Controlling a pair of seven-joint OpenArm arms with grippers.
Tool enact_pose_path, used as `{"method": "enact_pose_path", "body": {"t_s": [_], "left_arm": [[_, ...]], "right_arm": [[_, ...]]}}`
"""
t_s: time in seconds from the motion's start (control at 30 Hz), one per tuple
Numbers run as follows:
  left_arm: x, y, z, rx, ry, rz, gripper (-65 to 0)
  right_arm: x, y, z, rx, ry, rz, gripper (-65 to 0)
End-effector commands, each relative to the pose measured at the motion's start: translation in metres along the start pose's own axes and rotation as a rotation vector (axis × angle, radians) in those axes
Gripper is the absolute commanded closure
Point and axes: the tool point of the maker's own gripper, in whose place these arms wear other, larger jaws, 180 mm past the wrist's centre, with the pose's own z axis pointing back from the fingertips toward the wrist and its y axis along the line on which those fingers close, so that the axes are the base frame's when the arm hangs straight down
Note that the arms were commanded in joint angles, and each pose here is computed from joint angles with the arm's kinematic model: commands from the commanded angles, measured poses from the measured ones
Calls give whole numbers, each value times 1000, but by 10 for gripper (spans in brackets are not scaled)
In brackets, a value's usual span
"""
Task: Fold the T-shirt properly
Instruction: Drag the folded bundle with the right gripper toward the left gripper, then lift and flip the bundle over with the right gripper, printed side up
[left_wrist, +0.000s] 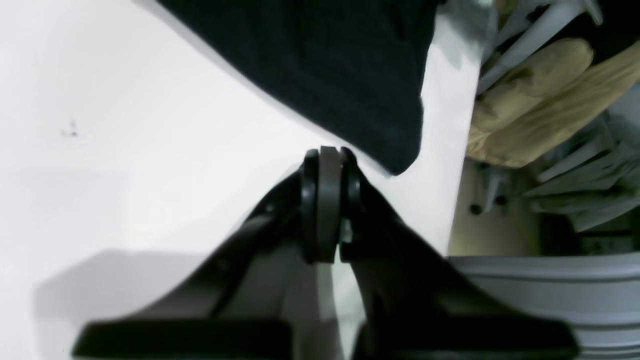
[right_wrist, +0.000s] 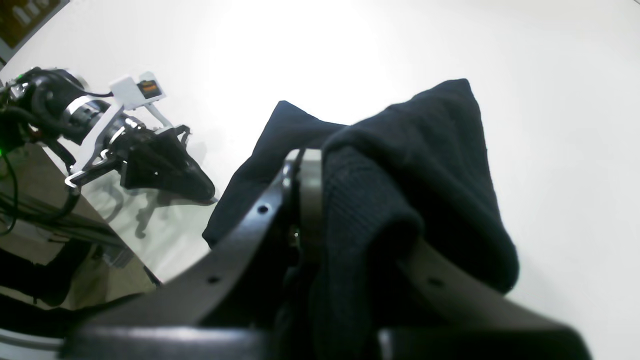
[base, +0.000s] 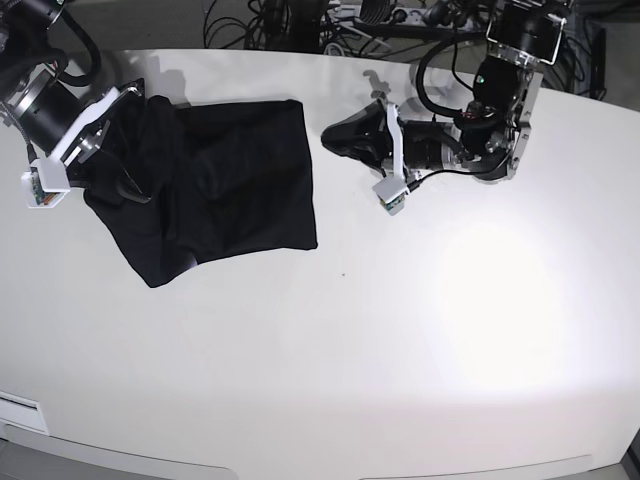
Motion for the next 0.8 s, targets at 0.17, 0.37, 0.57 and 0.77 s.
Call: {"method": "enact_pose_path", "body": {"t_s": [0.17, 0.37, 0.57, 0.77], "left_arm": [[26, -8, 5, -22, -19, -39, 0], [51, -15, 14, -16, -47, -134, 0], [57, -16, 18, -19, -62, -141, 0], [77, 0, 54, 31, -163, -116, 0]], "right_arm": [[3, 25, -17, 91, -16, 61, 0], [0, 52, -35, 171, -26, 62, 0], [-1, 71, -55, 198, -26, 94, 0], [0, 91, -67, 243, -40, 94, 0]]}}
